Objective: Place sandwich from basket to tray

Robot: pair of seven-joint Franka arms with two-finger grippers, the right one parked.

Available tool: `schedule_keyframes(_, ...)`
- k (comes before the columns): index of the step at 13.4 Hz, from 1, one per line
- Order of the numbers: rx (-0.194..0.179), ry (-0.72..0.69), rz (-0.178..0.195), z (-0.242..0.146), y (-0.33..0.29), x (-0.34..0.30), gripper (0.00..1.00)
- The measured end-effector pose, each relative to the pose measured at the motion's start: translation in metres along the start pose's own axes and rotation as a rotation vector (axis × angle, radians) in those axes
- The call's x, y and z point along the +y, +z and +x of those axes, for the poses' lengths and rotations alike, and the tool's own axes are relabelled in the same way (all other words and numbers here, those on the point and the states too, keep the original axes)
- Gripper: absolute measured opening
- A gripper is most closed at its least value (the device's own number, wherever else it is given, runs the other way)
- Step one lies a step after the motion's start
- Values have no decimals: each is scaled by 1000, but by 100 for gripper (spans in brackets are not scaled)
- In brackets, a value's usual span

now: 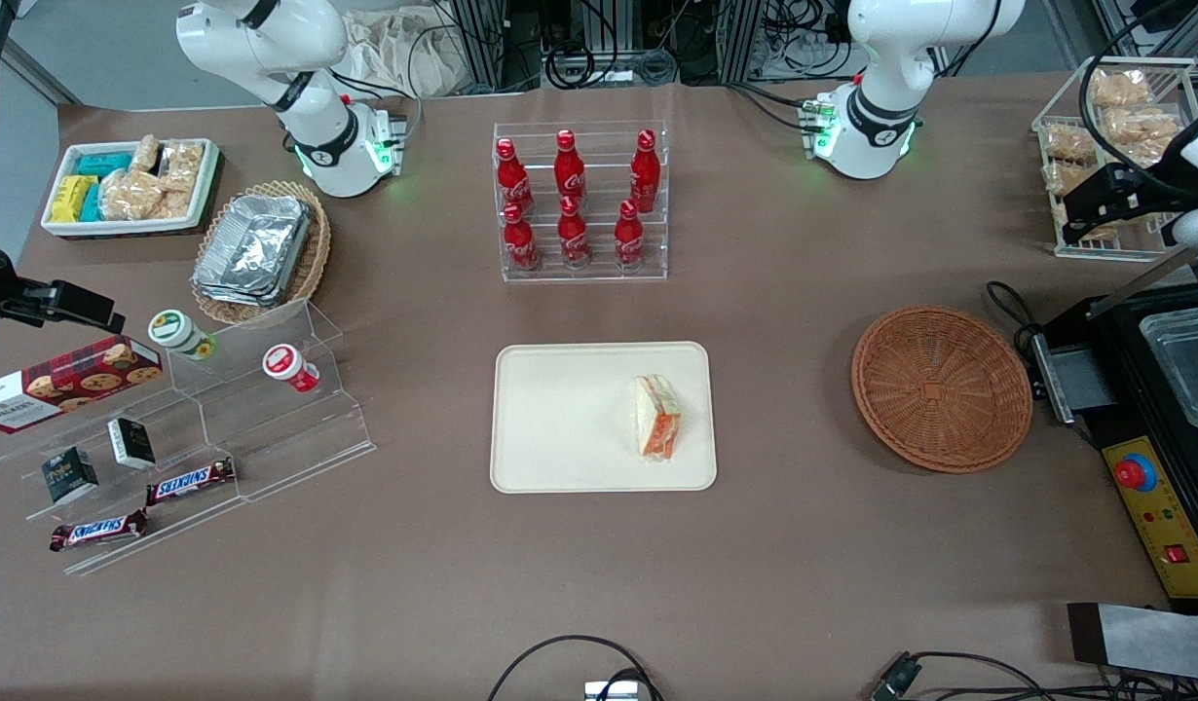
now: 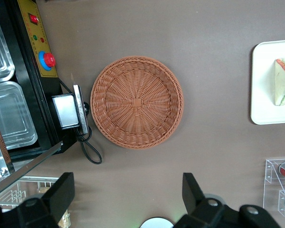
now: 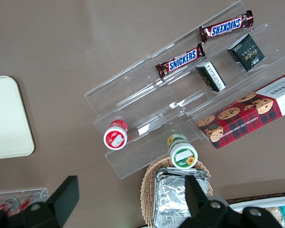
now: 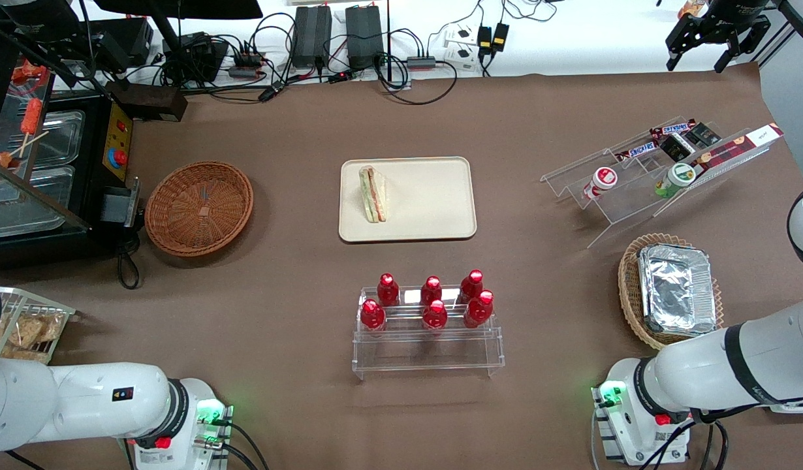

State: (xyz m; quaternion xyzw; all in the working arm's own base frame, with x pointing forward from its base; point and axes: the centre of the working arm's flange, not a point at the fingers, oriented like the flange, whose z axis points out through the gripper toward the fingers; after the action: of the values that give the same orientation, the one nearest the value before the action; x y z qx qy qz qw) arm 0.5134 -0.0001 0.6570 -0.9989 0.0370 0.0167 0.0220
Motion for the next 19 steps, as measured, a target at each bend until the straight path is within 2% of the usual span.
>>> schedule_keyframes(8, -7, -1, -3, -1, 1, 0, 100)
schedule_keyframes(14, 5, -3, -3, 1, -5, -1, 100)
schedule_keyframes(19, 4, -59, -3, 2, -4, 0, 100)
